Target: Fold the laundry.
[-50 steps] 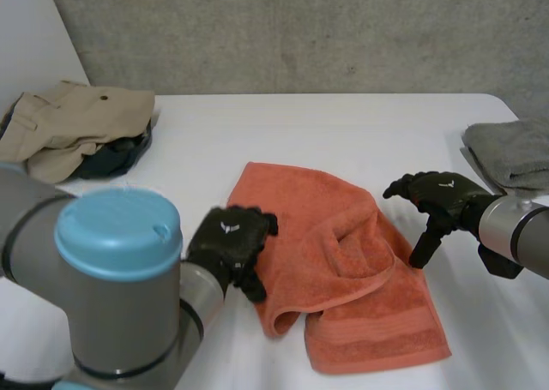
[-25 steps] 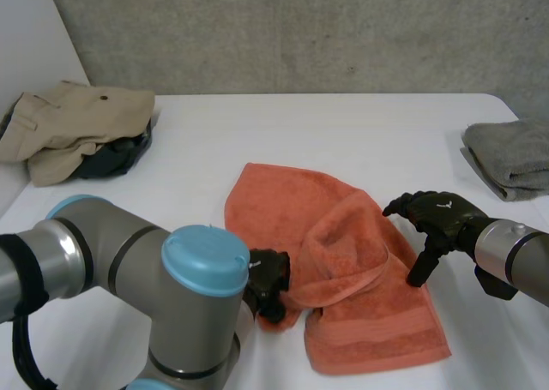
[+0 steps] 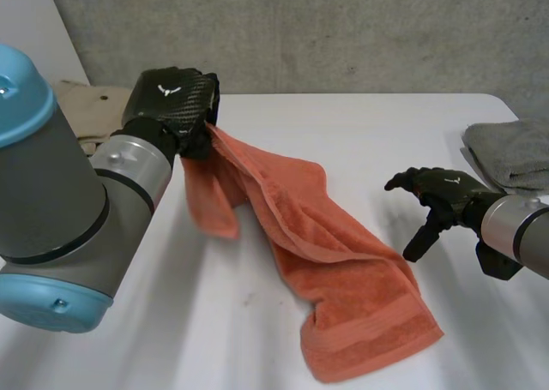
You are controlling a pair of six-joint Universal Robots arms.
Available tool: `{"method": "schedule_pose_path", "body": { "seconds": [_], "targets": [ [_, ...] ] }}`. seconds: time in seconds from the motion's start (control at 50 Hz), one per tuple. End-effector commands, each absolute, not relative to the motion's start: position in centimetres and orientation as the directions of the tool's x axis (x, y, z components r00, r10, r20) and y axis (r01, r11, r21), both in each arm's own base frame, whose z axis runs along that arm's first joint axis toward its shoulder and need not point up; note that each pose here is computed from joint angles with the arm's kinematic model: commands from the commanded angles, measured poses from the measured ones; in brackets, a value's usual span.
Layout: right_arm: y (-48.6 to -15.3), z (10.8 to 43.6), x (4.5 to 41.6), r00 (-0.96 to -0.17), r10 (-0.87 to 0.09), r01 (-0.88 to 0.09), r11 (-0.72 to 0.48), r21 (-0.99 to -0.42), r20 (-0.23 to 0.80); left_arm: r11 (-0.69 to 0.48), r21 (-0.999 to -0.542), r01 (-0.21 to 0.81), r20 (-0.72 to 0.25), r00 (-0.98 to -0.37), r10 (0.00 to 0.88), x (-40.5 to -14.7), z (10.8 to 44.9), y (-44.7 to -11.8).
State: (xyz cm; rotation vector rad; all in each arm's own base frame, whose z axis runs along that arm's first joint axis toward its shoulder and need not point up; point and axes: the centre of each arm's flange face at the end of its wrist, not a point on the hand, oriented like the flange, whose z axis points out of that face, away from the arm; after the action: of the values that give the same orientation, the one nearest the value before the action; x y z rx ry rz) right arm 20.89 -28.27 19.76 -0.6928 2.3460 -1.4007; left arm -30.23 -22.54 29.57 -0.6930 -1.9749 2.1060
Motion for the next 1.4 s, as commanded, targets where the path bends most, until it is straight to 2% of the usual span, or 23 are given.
{"method": "schedule_pose_path", "body": {
  "seconds": [0.02, 0.1, 0.26, 0.48, 0.58, 0.62, 0.64, 0.7, 0.72, 0.78, 0.8, 0.82, 0.92, 1.0, 1.1, 1.12, 1.16, 1.18, 1.24, 1.26, 1.3, 1.34, 1.4],
  "targets": [
    [-27.1, 19.1, 21.4, -0.836, -0.525, -0.162, 0.513, -0.843, -0.159, -0.163, -0.972, 0.17, -0.224, -0.878, 0.422, -29.9, 31.6, -22.0],
    [-25.1, 18.2, 22.7, -0.807, -0.572, -0.21, 0.51, -0.834, -0.147, -0.169, -0.971, 0.169, -0.226, -0.877, 0.423, -29.9, 31.8, -21.8],
    [-23.3, 17.0, 23.8, -0.765, -0.638, -0.287, 0.454, -0.844, -0.083, -0.158, -0.971, 0.176, -0.229, -0.873, 0.431, -30.0, 31.3, -21.5],
    [-23.6, 15.3, 26.1, -0.73, -0.681, -0.311, 0.404, -0.86, -0.056, -0.144, -0.973, 0.178, -0.224, -0.873, 0.434, -29.8, 30.9, -21.4],
    [-24.8, 16.9, 25.4, -0.773, -0.634, -0.309, 0.343, -0.887, 0.024, -0.129, -0.971, 0.2, -0.236, -0.871, 0.431, -29.6, 30.3, -21.4],
    [-24.6, 18.7, 25.2, -0.765, -0.64, -0.319, 0.278, -0.906, 0.073, -0.12, -0.971, 0.207, -0.239, -0.87, 0.432, -29.6, 30.0, -21.4],
    [-24.1, 20.4, 25.1, -0.747, -0.651, -0.347, 0.206, -0.915, 0.137, -0.117, -0.97, 0.213, -0.243, -0.868, 0.433, -29.5, 29.8, -21.4],
    [-23.0, 22.5, 24.7, -0.7, -0.669, -0.432, 0.115, -0.895, 0.252, -0.105, -0.965, 0.239, -0.261, -0.865, 0.429, -29.3, 29.3, -21.6],
    [-22.5, 23.2, 24.1, -0.665, -0.674, -0.5, 0.083, -0.862, 0.321, -0.094, -0.958, 0.271, -0.285, -0.858, 0.427, -29.1, 28.7, -21.8],
    [-22.6, 23.8, 22.9, -0.618, -0.672, -0.597, 0.063, -0.8, 0.408, -0.078, -0.937, 0.34, -0.341, -0.841, 0.42, -28.6, 27.7, -22.1],
    [-22.9, 24.0, 22.4, -0.587, -0.673, -0.644, 0.053, -0.763, 0.45, -0.067, -0.916, 0.395, -0.384, -0.819, 0.426, -28.7, 26.5, -22.4],
    [-23.0, 24.2, 22.3, -0.573, -0.675, -0.66, 0.043, -0.75, 0.465, -0.062, -0.904, 0.423, -0.407, -0.805, 0.432, -28.9, 25.8, -22.6],
    [-24.9, 24.4, 22.8, -0.579, -0.665, -0.658, 0.039, -0.752, 0.472, -0.051, -0.828, 0.558, -0.516, -0.725, 0.455, -29.7, 22.4, -24.2],
    [-28.1, 23.6, 23.8, -0.607, -0.652, -0.633, 0.051, -0.773, 0.455, -0.101, -0.821, 0.562, -0.546, -0.721, 0.428, -31.2, 21.9, -26.7],
    [-32.6, 26.2, 25.3, -0.661, -0.511, -0.588, -0.102, -0.802, 0.55, -0.301, -0.843, 0.445, -0.526, -0.798, 0.294, -33.6, 25.7, -30.9],
    [-33.9, 28.1, 25.9, -0.688, -0.421, -0.568, -0.196, -0.8, 0.592, -0.399, -0.829, 0.391, -0.502, -0.836, 0.224, -34.1, 28.1, -32.2],
    [-35.1, 30.5, 26.3, -0.723, -0.311, -0.54, -0.301, -0.786, 0.616, -0.503, -0.792, 0.345, -0.47, -0.871, 0.143, -34.1, 31.0, -33.4],
    [-35.8, 32.9, 26.6, -0.756, -0.207, -0.512, -0.405, -0.758, 0.621, -0.587, -0.746, 0.315, -0.433, -0.899, 0.067, -33.7, 33.5, -34.5],
    [-36.0, 36.3, 26.7, -0.8, -0.078, -0.47, -0.534, -0.702, 0.595, -0.687, -0.671, 0.279, -0.374, -0.927, -0.011, -33.3, 36.8, -34.8],
    [-35.4, 38.1, 26.7, -0.815, -0.028, -0.451, -0.597, -0.664, 0.578, -0.718, -0.646, 0.26, -0.352, -0.936, -0.022, -33.3, 38.1, -34.4],
    [-34.4, 39.1, 27.0, -0.818, -0.016, -0.439, -0.628, -0.643, 0.575, -0.733, -0.634, 0.247, -0.343, -0.939, -0.019, -33.2, 39.1, -33.7],
    [-32.8, 39.0, 27.6, -0.802, -0.047, -0.434, -0.638, -0.636, 0.595, -0.741, -0.63, 0.232, -0.347, -0.938, 0.0, -33.3, 40.0, -32.1],
    [-31.5, 36.9, 28.1, -0.765, -0.103, -0.457, -0.607, -0.65, 0.635, -0.709, -0.661, 0.245, -0.385, -0.922, 0.041, -32.9, 38.8, -30.7]
  ]
}}
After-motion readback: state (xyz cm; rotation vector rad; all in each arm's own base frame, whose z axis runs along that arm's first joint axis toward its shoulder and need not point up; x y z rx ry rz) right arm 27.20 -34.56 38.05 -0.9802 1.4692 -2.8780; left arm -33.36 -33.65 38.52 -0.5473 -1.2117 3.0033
